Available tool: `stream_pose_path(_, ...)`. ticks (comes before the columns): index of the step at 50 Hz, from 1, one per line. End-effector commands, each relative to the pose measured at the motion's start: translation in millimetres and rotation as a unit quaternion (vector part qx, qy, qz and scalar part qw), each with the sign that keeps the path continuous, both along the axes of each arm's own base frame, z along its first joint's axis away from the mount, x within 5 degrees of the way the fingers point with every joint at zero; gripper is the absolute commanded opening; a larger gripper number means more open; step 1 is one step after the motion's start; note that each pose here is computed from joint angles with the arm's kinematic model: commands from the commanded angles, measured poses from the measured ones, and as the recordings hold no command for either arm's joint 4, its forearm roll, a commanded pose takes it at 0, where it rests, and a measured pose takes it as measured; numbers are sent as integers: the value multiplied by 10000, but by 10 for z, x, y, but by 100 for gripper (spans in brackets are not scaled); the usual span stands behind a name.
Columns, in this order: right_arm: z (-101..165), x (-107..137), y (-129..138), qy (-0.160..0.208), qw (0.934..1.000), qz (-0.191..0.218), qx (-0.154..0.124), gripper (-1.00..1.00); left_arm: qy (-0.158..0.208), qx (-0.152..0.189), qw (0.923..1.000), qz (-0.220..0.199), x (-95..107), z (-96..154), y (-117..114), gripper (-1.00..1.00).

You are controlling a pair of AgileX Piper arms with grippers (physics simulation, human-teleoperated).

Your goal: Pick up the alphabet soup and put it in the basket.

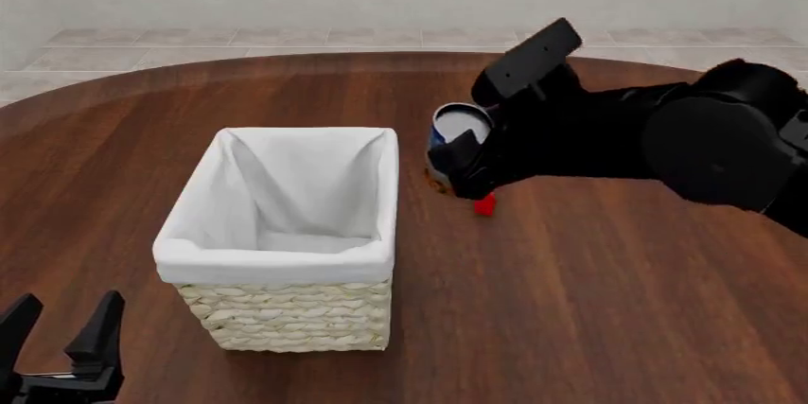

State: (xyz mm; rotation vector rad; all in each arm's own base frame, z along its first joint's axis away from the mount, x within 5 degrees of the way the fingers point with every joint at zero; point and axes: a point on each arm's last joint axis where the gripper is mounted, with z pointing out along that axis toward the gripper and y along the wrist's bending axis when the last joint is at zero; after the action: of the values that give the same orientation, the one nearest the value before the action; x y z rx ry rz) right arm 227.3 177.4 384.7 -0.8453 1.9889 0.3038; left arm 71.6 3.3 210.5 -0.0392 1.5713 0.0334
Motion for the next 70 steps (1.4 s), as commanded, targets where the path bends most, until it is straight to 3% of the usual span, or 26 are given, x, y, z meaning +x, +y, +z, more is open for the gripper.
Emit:
stream_pose_path(1,216,13,43,-192,9998,86,60,-100,12,-12,10000,8,5,-1,1,100)
stream_pose_path(45,63,317,873,116,9984,540,154,-100,-9,9,9999,121,-5,1,17,100)
stream_pose_path(70,-79,376,1313,286,9964,788,147,-100,-56,10,9997,232,-25,5,31,100)
